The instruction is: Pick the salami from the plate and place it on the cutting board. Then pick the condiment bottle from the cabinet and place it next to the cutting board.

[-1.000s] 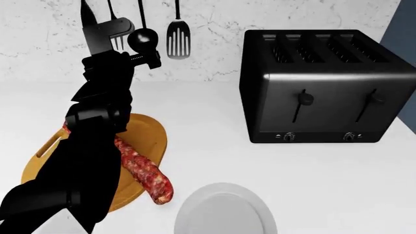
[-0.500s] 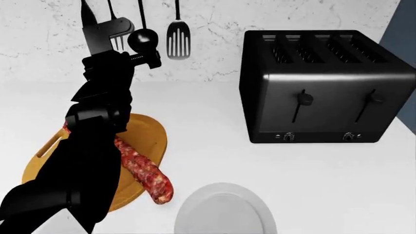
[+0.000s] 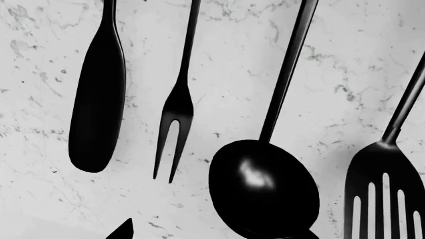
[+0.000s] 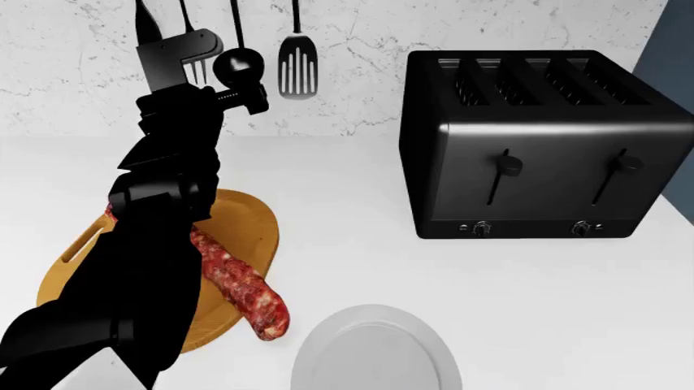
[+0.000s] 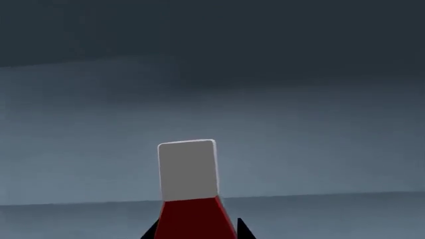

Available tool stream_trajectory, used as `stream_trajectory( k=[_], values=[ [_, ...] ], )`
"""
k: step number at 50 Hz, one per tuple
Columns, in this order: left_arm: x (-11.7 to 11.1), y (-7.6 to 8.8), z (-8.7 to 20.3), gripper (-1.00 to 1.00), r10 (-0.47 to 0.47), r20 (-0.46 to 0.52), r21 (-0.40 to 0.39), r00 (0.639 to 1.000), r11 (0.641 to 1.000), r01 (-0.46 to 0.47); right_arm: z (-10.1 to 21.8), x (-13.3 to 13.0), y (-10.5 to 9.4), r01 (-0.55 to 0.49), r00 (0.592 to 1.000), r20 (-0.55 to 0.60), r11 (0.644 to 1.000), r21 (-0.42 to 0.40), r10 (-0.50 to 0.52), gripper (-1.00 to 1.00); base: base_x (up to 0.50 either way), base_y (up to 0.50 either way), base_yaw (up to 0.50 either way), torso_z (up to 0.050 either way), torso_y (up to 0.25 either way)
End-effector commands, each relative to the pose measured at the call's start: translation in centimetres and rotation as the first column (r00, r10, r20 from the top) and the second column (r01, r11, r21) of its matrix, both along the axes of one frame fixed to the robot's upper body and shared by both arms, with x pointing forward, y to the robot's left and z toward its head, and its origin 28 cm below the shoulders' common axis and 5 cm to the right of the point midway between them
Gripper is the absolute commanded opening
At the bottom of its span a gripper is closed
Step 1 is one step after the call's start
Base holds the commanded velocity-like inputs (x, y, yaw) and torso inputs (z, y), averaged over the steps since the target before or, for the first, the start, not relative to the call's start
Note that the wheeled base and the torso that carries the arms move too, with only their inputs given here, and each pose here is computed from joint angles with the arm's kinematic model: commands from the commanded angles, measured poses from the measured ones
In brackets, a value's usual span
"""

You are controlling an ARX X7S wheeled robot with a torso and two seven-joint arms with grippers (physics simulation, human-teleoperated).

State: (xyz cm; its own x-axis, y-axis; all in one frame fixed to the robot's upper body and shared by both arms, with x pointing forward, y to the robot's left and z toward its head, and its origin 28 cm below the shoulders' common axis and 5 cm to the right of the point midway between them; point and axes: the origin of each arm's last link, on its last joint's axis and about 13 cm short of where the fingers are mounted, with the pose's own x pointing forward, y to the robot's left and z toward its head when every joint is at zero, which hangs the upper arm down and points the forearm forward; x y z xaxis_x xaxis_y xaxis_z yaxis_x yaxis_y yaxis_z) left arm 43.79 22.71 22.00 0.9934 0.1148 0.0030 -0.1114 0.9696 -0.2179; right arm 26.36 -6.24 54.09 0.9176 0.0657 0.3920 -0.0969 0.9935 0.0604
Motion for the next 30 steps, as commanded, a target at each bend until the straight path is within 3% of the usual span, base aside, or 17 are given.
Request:
stream_trajectory(
  k=[1,15,30],
  values=[
    [0.0,0.0,0.0,1.00,0.000,0.000,0.000,1.000,1.000,0.000,0.3,-2.2,1.1,-0.056,0.994,0.088,0.994,-0.088,0.064,-1.00,0.00,0.00,0.00,0.000,0.000],
    [0.0,0.0,0.0,1.00,-0.001,0.001,0.004,1.000,1.000,0.001,3.2,-6.8,1.4,-0.018,0.953,0.298,0.992,-0.128,0.056,-1.00,0.00,0.00,0.00,0.000,0.000],
    [0.0,0.0,0.0,1.00,0.000,0.003,0.004,1.000,1.000,0.000,2.7,-8.3,1.7,-0.062,0.936,0.331,0.982,-0.178,0.119,-1.00,-0.07,0.00,0.00,0.000,0.000]
  ],
)
